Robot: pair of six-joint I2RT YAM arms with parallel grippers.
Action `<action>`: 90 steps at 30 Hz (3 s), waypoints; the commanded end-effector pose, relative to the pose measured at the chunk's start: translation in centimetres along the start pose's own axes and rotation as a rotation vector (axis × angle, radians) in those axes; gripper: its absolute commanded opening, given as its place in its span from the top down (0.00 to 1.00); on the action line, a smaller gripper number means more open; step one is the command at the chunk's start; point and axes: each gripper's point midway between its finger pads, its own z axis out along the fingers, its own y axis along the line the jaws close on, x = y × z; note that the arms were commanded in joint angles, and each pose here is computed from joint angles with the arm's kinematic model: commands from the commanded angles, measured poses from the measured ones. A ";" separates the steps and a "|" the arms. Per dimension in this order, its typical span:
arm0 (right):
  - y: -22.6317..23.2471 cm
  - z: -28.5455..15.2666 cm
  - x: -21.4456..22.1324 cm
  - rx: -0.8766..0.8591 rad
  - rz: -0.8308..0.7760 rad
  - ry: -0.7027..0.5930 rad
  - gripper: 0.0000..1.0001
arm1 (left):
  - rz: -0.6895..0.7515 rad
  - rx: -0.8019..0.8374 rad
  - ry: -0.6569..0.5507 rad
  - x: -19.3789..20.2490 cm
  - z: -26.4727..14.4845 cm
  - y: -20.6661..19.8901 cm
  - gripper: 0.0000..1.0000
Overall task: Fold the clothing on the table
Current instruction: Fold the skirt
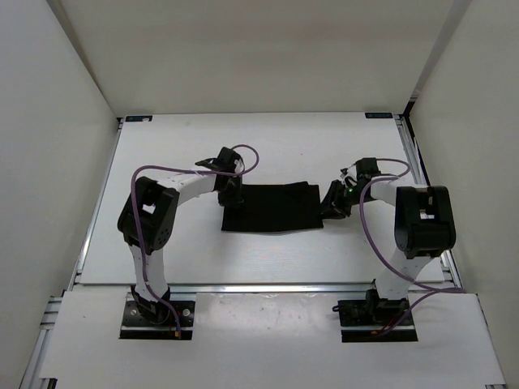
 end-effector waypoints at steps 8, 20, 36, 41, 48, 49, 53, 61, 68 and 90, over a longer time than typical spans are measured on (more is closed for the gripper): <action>2.6 -0.3 2.5 -0.075 -0.044 0.020 1.00 | -0.003 -0.001 -0.037 -0.7 -1.1 0.2 1.00; -0.7 -3.2 8.4 0.055 0.015 0.021 1.00 | -0.017 -0.011 -0.028 -0.7 -0.8 0.7 1.00; -2.8 -7.1 8.5 0.386 0.022 -0.026 0.69 | -0.025 0.009 -0.045 -0.8 -1.6 0.5 1.00; -0.1 -6.6 3.7 0.288 -0.035 -0.123 0.57 | -0.016 0.028 -0.050 -0.9 -1.7 -0.2 1.00; -2.6 -2.5 3.7 0.258 -0.043 -0.066 0.55 | -0.008 0.033 -0.064 -1.0 -2.4 -0.4 1.00; -2.7 -2.1 3.4 0.253 -0.044 -0.068 0.54 | -0.004 0.037 -0.060 -1.0 -2.4 -0.5 1.00; -2.8 -0.5 3.8 0.226 -0.062 -0.057 0.54 | -0.006 0.038 -0.050 -0.5 -2.4 -0.4 1.00; -2.3 1.3 3.8 0.063 -0.023 -0.070 0.53 | -0.010 0.024 -0.041 -0.1 -2.5 0.0 1.00; -1.3 3.0 4.1 0.016 -0.036 -0.011 0.54 | -0.009 0.019 -0.047 -0.2 -2.5 0.2 1.00; -5.5 -1.3 0.4 0.245 0.049 -0.066 1.00 | -0.042 0.221 -0.040 3.2 -5.7 -3.4 1.00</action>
